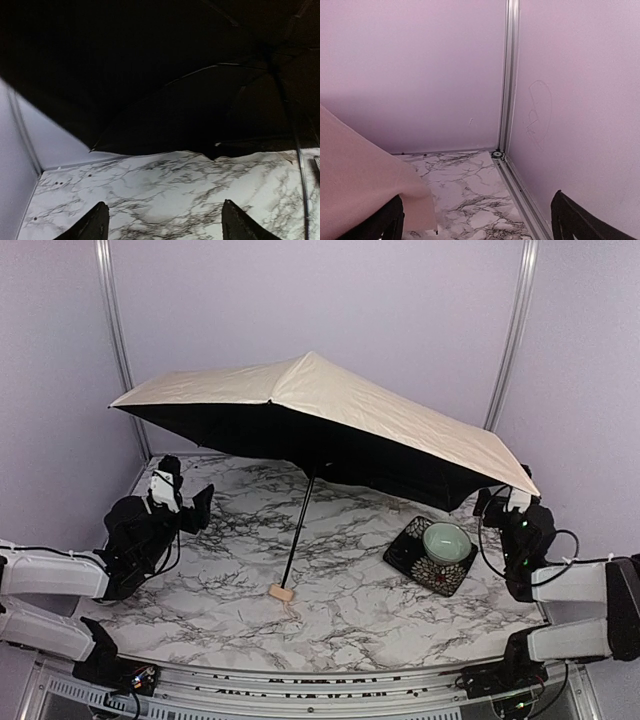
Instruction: Put away the umbrella
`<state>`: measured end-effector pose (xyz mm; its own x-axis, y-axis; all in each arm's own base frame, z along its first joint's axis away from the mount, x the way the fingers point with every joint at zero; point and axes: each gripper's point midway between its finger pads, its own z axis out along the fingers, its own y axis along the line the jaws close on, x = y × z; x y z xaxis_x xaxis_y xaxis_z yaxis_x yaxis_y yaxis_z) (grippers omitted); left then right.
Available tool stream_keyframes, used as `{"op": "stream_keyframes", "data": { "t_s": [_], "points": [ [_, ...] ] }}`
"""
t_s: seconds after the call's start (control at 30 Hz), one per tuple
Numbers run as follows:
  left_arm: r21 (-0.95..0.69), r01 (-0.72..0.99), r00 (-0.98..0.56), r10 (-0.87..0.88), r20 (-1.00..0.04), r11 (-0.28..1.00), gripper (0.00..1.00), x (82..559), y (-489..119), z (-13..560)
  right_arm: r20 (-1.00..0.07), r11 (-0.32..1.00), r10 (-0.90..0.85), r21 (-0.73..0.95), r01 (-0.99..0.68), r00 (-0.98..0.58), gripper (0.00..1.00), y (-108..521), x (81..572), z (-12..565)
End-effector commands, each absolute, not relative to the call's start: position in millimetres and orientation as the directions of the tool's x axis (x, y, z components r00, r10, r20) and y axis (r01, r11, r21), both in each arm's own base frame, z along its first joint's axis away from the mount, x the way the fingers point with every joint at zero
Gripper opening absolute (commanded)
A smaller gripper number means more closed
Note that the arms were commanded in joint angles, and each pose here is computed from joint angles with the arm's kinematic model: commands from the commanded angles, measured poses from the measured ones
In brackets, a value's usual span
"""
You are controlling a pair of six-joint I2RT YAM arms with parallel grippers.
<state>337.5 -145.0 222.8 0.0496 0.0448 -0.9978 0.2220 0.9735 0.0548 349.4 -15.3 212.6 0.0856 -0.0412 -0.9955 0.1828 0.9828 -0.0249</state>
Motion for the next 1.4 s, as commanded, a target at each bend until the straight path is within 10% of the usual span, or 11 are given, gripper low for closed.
{"op": "stream_keyframes", "data": {
  "t_s": [0.0,0.53,0.9,1.37],
  "points": [
    [0.04,0.421,-0.065,0.074,-0.995,0.906,0.75,306.1,-218.4,208.5,-0.998,0.995,0.05,0.046,0.084,-0.048,0.99,3.4,353.5,208.0],
    [-0.333,0.671,-0.433,-0.014,-0.901,0.662,0.87,308.0,-379.0,149.3,-0.961,0.969,0.234,0.242,-0.04,-0.15,0.92,30.5,339.3,207.2],
    [-0.418,0.589,-0.528,-0.063,-0.847,0.692,0.38,331.9,-386.3,119.7,-0.957,0.961,0.245,0.261,-0.09,-0.158,0.91,41.1,333.6,211.6],
    [-0.527,0.595,-0.586,-0.121,-0.801,0.607,0.0,337.0,-405.1,125.8,-0.953,0.95,0.255,0.278,-0.142,-0.162,0.89,54.2,322.9,226.7]
  ]
}}
